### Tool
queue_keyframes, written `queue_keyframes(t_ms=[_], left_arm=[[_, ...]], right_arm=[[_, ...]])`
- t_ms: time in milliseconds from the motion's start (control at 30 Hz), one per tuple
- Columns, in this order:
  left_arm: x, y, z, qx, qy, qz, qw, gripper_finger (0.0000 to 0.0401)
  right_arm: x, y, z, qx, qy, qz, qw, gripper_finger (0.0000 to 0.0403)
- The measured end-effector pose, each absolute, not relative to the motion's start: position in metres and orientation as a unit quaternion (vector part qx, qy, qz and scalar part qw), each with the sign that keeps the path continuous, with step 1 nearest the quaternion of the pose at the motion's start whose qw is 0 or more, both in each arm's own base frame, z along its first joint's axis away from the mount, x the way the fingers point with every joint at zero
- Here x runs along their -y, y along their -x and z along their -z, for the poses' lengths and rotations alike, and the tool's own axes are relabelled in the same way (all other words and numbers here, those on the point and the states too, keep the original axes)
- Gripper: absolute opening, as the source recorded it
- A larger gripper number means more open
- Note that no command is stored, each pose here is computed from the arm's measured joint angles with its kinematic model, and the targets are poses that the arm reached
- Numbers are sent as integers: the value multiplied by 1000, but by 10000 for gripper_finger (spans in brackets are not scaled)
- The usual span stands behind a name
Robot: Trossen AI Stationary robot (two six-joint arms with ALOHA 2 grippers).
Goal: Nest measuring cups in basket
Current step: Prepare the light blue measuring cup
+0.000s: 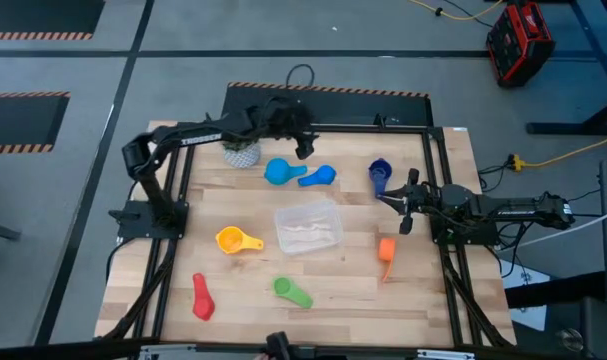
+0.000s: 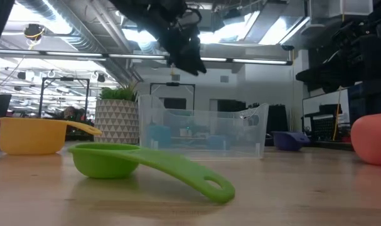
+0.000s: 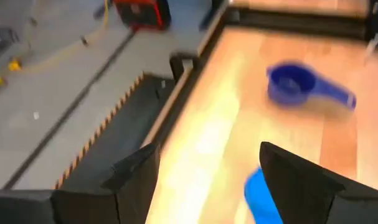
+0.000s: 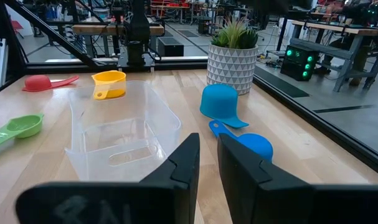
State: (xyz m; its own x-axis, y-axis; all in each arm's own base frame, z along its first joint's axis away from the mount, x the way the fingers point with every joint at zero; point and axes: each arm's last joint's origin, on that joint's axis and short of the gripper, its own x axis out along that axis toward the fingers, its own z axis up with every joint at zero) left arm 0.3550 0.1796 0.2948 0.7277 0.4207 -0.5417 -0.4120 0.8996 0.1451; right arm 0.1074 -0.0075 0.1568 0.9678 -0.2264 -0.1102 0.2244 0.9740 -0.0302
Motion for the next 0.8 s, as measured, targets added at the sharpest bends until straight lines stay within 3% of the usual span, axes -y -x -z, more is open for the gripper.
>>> queue_keyframes(t_ms=[800], left_arm=[[-188,-384,-185,-448,52,-180,874,270]], right_arm=[[8,-107,-157,-56,8,114,992,63]])
